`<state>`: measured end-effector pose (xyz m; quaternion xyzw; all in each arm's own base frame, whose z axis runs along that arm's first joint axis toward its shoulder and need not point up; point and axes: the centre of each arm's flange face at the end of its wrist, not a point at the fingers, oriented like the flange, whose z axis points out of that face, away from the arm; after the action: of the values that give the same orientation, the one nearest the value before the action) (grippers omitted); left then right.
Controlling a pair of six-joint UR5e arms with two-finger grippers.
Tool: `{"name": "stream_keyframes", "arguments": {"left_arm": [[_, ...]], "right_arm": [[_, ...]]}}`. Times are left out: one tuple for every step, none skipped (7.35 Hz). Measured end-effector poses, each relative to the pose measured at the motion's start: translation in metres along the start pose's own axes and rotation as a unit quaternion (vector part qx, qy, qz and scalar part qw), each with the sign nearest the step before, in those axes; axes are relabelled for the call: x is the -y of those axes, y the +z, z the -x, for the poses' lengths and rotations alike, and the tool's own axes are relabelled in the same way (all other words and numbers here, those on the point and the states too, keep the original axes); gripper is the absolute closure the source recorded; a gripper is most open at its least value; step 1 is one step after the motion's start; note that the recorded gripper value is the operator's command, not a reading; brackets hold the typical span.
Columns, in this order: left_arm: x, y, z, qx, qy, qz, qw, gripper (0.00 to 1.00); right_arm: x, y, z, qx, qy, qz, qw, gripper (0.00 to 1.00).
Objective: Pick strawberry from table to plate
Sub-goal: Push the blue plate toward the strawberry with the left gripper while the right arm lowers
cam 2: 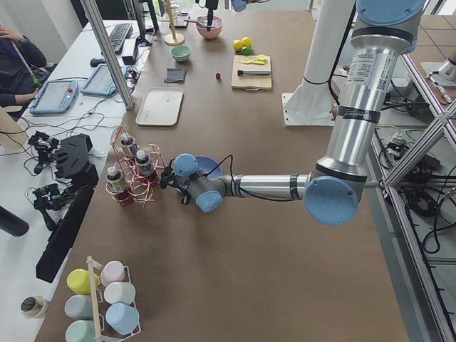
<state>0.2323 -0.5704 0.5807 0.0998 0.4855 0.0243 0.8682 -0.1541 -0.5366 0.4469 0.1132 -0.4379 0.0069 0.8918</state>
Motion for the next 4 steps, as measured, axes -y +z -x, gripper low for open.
{"name": "stream_keyframes", "arguments": {"left_arm": [[0.008, 0.005, -0.039, -0.017, -0.016, 0.000, 0.9997, 1.00], [0.011, 0.017, -0.093, -0.040, -0.035, 0.007, 0.9986, 1.00], [0.013, 0.029, -0.151, -0.063, -0.052, 0.013, 0.9966, 1.00], [0.009, 0.046, -0.209, -0.078, -0.061, 0.017, 0.9949, 1.00]], "right_arm": [[0.000, 0.001, 0.004, 0.002, -0.002, 0.002, 1.0000, 0.03], [-0.001, 0.003, 0.008, 0.004, -0.005, 0.004, 1.0000, 0.03], [-0.001, 0.006, 0.013, 0.006, -0.008, 0.006, 0.9999, 0.03], [0.000, 0.008, 0.019, 0.008, -0.009, 0.009, 0.9999, 0.03]]}}
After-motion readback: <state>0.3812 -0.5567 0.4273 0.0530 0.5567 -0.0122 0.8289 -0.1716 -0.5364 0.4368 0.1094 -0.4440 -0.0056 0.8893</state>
